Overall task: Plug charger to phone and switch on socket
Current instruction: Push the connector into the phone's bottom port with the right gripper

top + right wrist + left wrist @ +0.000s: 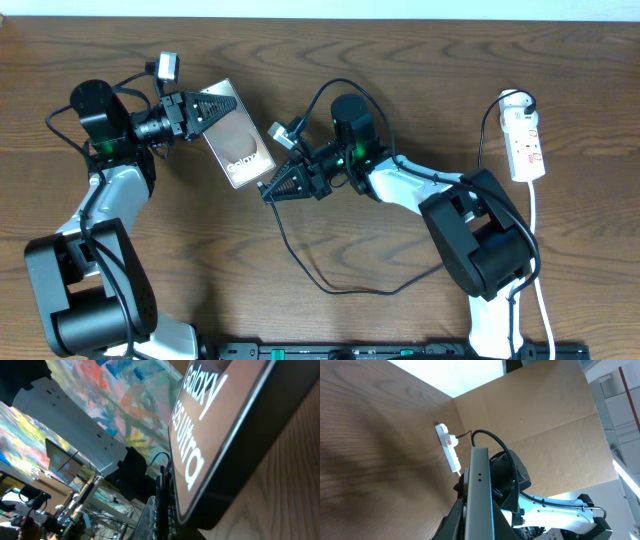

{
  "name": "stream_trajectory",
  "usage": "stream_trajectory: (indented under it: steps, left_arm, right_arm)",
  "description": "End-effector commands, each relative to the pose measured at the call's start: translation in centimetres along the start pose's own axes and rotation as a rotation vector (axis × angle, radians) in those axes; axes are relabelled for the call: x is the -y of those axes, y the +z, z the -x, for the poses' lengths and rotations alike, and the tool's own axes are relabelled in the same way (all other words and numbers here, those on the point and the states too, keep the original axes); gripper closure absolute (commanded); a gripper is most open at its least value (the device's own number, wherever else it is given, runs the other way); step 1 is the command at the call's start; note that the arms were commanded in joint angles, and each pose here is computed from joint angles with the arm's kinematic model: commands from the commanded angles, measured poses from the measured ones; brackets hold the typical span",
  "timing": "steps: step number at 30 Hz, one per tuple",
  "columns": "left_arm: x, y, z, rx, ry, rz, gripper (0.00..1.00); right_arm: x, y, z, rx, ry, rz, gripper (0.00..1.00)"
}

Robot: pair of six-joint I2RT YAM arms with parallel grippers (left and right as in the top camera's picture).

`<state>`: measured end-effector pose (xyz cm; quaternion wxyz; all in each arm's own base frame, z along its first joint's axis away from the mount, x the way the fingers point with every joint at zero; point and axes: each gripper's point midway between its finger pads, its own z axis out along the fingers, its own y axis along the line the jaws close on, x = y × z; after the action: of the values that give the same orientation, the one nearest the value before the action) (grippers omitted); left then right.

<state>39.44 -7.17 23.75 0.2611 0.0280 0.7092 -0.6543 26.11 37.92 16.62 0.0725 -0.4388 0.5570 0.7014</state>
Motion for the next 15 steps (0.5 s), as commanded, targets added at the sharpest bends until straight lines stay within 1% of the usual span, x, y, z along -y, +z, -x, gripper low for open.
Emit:
stream_trajectory:
  steps: [1,15]
  left_arm:
    - [0.36,-0.04,-0.19,-0.02,0.029,-0.012,0.92]
    - [0.37,-0.01,-0.2,-0.02,0.028,-0.013,0.93]
  right_arm:
    - [-0.47,-0.18,0.38,-0.004,-0.013,0.008,0.99]
    - [-0.34,-0.18,0.46,0.001,-0.008,0.001,0.99]
